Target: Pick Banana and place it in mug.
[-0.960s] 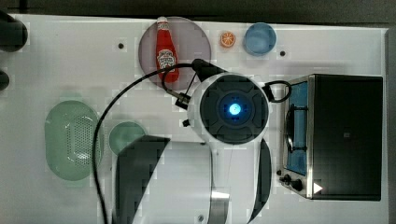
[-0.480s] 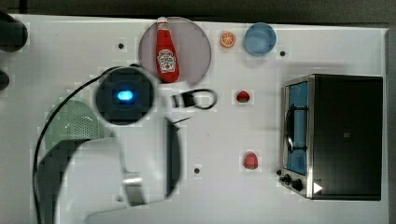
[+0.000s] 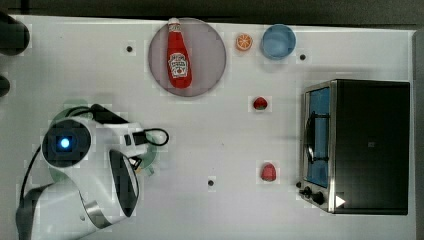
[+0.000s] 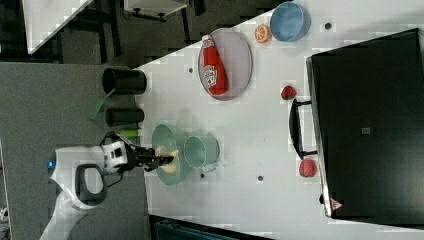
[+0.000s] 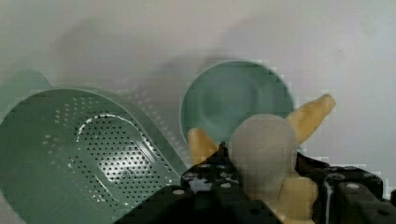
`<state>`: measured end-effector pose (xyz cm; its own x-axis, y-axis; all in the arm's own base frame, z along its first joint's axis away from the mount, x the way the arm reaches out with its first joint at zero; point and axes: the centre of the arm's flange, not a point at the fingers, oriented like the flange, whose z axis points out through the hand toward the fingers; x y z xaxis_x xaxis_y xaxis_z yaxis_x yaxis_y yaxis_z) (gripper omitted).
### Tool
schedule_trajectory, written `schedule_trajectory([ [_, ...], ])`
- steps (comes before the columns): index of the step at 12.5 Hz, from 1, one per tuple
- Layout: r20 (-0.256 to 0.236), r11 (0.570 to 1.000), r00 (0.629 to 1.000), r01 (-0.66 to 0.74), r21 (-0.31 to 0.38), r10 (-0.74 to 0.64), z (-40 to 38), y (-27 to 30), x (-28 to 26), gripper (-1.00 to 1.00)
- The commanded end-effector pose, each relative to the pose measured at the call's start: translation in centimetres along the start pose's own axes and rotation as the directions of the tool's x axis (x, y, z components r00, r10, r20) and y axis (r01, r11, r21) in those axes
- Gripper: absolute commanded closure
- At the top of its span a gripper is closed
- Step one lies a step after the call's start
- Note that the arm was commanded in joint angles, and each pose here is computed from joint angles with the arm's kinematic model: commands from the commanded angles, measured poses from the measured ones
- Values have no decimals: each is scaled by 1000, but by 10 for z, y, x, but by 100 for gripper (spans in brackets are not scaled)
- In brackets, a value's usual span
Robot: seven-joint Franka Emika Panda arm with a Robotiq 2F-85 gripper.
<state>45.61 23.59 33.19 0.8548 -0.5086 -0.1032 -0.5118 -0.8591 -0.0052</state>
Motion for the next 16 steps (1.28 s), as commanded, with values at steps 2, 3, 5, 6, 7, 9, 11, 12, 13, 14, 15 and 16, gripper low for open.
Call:
schedule_trajectory([
  [2, 9, 980, 982, -190, 50, 190, 42, 6, 11, 28],
  [3, 17, 978, 979, -202, 51, 201, 52, 5, 13, 28],
  [5, 31, 979, 979, -200, 36, 199, 70, 5, 14, -1],
  [6, 33, 979, 979, -201, 42, 199, 75, 4, 15, -22],
  [7, 32, 978, 979, -203, 48, 201, 77, 4, 16, -44],
  [9, 32, 978, 979, -203, 49, 202, 77, 4, 16, -90],
  [11, 19, 976, 979, -206, 68, 205, 67, 2, 19, -100],
  [12, -1, 973, 977, -212, 95, 213, 51, 1, 26, -100],
  [13, -21, 969, 975, -219, 114, 223, 30, 1, 33, -100],
  [14, -34, 967, 972, -227, 113, 232, 5, 4, 38, -100],
  [15, -40, 968, 971, -232, 95, 236, -23, 10, 43, -100],
  [16, -50, 971, 972, -224, 87, 228, -56, 17, 50, -100],
])
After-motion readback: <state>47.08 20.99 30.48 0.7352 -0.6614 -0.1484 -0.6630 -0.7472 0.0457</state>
